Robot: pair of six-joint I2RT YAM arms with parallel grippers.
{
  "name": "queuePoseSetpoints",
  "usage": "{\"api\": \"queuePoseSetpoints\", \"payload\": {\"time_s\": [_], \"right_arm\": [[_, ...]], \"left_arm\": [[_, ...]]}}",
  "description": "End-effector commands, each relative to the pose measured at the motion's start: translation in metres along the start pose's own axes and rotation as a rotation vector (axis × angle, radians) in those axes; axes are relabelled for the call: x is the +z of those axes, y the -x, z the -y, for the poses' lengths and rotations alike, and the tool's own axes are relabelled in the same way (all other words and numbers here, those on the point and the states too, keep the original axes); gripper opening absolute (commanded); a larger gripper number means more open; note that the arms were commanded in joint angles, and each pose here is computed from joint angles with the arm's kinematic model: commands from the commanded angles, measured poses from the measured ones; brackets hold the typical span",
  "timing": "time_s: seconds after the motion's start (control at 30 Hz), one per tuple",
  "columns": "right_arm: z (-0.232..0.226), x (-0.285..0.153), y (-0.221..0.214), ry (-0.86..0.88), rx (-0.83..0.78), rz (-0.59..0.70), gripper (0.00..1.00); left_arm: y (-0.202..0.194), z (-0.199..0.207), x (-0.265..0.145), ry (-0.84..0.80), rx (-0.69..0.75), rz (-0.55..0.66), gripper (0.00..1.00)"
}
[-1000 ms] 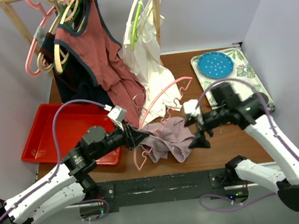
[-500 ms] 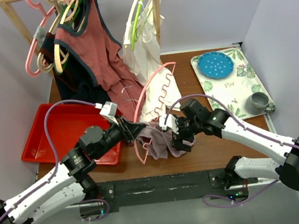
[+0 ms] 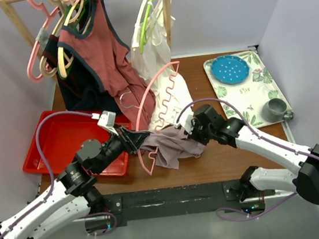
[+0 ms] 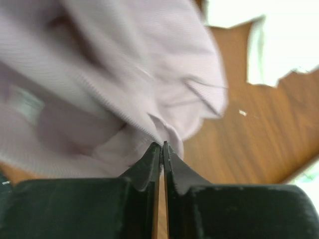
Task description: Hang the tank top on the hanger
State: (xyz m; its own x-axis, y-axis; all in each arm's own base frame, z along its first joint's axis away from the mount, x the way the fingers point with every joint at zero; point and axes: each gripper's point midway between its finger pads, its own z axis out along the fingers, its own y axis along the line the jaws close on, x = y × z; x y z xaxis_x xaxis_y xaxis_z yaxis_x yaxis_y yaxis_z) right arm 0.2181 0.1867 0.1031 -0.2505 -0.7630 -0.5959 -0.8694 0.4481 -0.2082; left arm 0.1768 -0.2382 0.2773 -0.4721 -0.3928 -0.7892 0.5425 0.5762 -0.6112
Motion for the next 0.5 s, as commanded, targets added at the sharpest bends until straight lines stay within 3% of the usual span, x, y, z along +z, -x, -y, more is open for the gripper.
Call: {"api": "queuePoseSetpoints", "payload": {"time_s": [0.0,0.27,0.47], "right_arm": [[0.05,-0.021,0.012,-0.156,0.155,0.075,0.0],[0.126,-0.072,0.026,-0.315,0.358,0.227,0.0],[0.171,-0.12,0.049,-0.408,0.413,0.321,0.0]], "left_arm": [[0.025,0.031,-0.014,-0.15,0.097,0.072,0.0],[-0.011,0.032,-0.031,-0.261,0.339,-0.097,0.0],[-0.025,0.03,-0.035,-0.287,0.436,-0.188,0.0]]}}
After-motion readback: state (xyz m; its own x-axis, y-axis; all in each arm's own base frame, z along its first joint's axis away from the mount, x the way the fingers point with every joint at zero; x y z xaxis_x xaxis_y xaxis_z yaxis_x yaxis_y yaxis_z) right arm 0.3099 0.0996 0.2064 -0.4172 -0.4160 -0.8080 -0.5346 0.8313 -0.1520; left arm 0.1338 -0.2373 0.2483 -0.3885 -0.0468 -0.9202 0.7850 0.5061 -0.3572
